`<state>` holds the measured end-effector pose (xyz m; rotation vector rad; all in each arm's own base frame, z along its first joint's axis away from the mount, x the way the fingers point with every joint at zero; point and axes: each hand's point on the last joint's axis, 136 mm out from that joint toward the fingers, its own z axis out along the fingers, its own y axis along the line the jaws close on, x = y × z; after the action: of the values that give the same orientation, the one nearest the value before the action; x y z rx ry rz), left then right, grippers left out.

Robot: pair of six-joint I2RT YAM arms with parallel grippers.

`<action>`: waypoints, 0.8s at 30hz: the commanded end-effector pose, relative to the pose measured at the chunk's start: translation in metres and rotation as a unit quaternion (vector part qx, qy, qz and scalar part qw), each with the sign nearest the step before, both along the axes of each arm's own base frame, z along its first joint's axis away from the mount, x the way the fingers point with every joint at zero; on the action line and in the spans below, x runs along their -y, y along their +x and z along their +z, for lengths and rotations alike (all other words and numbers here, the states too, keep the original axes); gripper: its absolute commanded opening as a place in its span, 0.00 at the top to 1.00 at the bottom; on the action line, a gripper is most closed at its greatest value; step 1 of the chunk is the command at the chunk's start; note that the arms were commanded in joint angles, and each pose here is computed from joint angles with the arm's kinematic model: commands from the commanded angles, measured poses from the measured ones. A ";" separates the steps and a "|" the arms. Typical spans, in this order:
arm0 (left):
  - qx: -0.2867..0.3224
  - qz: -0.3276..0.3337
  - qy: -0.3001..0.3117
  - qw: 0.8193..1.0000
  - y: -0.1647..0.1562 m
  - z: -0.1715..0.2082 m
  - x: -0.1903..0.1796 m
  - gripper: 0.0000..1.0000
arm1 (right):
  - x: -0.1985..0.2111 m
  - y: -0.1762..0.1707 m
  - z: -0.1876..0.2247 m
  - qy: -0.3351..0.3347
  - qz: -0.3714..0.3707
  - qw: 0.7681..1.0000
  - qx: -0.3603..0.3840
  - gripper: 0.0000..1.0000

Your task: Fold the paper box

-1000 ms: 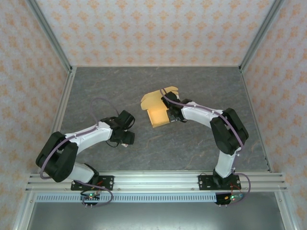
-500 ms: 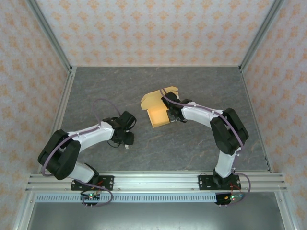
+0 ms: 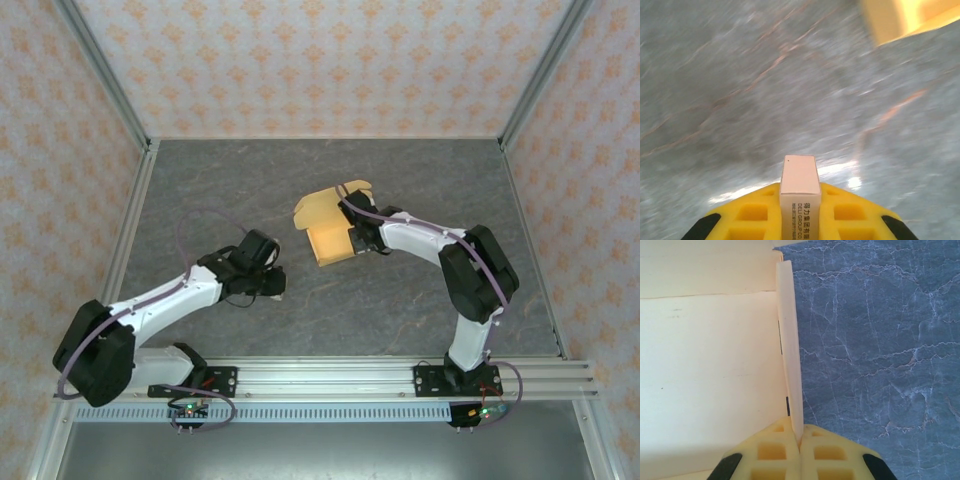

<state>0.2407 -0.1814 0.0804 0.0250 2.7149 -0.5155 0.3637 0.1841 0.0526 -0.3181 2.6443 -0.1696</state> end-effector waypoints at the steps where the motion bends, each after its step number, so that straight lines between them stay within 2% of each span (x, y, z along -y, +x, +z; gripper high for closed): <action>1: 0.089 0.006 -0.114 0.989 0.039 0.064 0.048 0.87 | 0.002 0.000 0.005 0.018 -0.005 1.000 0.005 1.00; 4: 0.133 -0.008 -0.119 0.984 0.066 0.086 0.077 0.87 | -0.001 -0.002 0.003 0.029 -0.006 1.000 0.004 1.00; 8: 0.159 -0.020 -0.097 0.982 0.098 0.085 0.110 0.88 | 0.000 -0.003 0.002 0.033 -0.008 0.999 0.002 1.00; 12: 0.169 -0.003 -0.042 0.985 0.125 0.068 0.109 0.89 | 0.001 -0.002 0.002 0.039 -0.009 0.999 0.002 1.00; 17: 0.159 0.010 -0.018 0.987 0.136 0.046 0.110 0.89 | 0.000 -0.002 0.000 0.040 -0.010 0.999 0.002 1.00; 24: 0.147 0.023 -0.041 0.988 0.144 0.018 0.123 0.87 | 0.000 -0.002 -0.001 0.040 -0.011 0.999 0.000 1.00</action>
<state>0.3677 -0.2977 0.0880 0.0657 2.4785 -0.5349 0.3617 0.1875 0.0465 -0.2931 2.6575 -0.0754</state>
